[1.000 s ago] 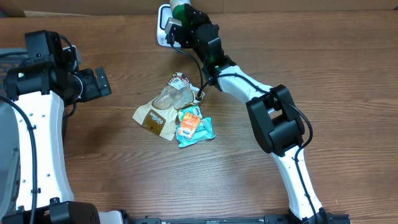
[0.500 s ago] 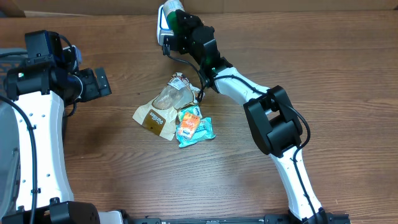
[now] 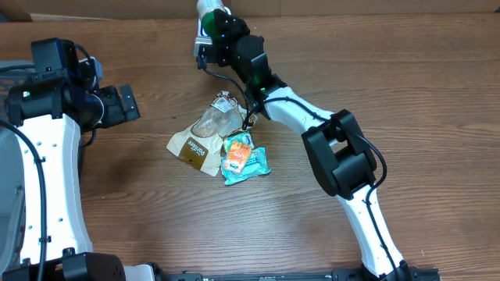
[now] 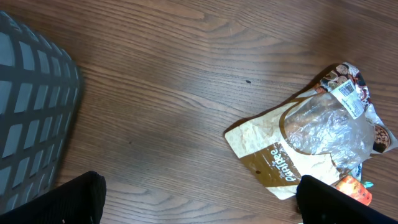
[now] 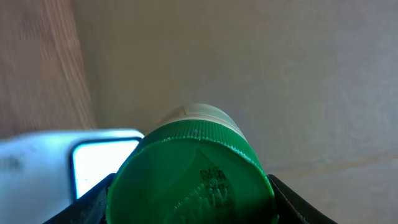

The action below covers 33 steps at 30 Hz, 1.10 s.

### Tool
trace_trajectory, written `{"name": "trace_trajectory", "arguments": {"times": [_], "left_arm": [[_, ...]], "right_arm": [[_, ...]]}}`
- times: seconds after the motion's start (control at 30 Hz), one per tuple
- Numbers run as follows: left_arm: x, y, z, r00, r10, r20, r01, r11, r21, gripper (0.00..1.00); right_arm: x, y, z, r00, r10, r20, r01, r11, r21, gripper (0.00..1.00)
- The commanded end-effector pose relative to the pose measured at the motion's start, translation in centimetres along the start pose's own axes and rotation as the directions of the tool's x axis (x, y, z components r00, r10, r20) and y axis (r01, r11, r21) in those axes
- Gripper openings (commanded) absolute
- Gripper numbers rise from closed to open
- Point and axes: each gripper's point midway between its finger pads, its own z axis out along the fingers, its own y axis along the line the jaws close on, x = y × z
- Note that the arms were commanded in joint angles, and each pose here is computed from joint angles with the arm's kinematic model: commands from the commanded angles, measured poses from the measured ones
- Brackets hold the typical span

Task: Scan the item barcode
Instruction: 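Move the jar right and set it down on the table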

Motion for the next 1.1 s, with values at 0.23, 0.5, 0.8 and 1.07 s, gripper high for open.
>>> {"name": "trace_trajectory", "arguments": {"times": [0.23, 0.5, 0.8, 1.07], "left_arm": [[-0.1, -0.4, -0.3, 1.0, 0.019, 0.01, -0.019, 1.0, 0.01, 1.0], [-0.1, -0.4, -0.3, 1.0, 0.019, 0.01, -0.019, 1.0, 0.01, 1.0], [-0.1, -0.4, -0.3, 1.0, 0.018, 0.01, -0.019, 1.0, 0.01, 1.0], [-0.1, -0.4, -0.3, 1.0, 0.019, 0.01, -0.019, 1.0, 0.01, 1.0]], "right_arm": [[-4.9, -14.1, -3.9, 0.878, 0.476, 0.048, -0.474, 0.852, 0.223, 0.34], [-7.7, -18.0, -11.0, 0.531, 0.842, -0.097, -0.834, 0.539, 0.116, 0.34], [-5.9, -13.0, -22.6, 0.192, 0.808, -0.557, -0.954, 0.288, 0.089, 0.35], [1.0, -6.0, -28.8, -0.087, 0.588, -0.804, -0.918, 0.267, 0.294, 0.35]]}}
